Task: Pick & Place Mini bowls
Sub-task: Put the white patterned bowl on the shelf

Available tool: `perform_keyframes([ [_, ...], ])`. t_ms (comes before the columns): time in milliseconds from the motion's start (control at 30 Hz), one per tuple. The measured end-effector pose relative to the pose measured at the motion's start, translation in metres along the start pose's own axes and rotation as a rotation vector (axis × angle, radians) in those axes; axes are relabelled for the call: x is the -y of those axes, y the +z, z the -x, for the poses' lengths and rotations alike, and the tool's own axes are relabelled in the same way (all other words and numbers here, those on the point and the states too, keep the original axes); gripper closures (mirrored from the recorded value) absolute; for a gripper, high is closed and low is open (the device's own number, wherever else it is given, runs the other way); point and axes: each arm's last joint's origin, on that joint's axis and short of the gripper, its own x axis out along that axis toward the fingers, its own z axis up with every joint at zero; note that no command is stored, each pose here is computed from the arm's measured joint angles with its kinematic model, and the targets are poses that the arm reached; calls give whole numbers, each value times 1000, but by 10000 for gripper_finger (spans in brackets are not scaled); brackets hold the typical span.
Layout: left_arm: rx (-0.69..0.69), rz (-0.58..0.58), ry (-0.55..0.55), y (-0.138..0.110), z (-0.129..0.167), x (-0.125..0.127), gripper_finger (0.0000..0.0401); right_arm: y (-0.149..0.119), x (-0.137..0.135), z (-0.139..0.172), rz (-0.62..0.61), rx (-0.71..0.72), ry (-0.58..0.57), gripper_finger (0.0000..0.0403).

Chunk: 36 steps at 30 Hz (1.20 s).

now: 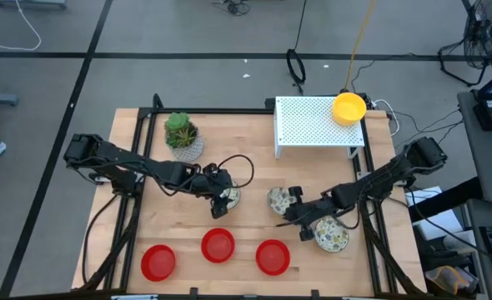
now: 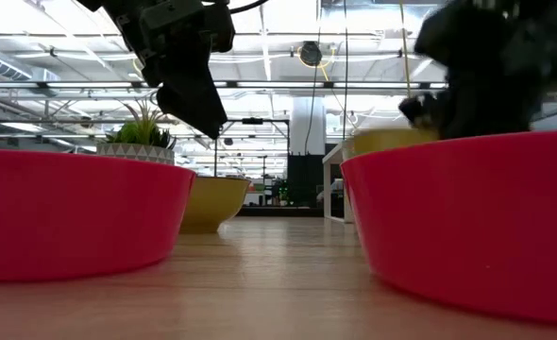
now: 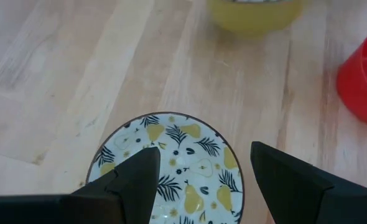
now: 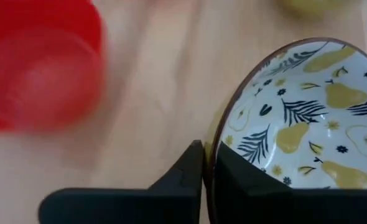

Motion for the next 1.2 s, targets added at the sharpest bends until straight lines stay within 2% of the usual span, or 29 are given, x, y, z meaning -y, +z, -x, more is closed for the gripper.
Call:
perform_keyframes([
  [233,17,-29,29,1,0,-1,146,44,4,46,-12,263,43,396],
  [400,63,-66,36,5,0,0,146,64,26,82,-30,380,-127,396],
  [600,109,-62,30,11,0,-2,146,72,74,105,-151,236,-351,396],
  [867,122,-40,44,15,-1,-9,146,62,154,127,-450,-91,-585,397],
  [1067,122,-88,63,17,-2,-16,146,43,192,129,-562,-254,-649,396],
  [1200,122,-108,80,19,-2,-22,146,34,208,122,-552,-332,-638,396],
])
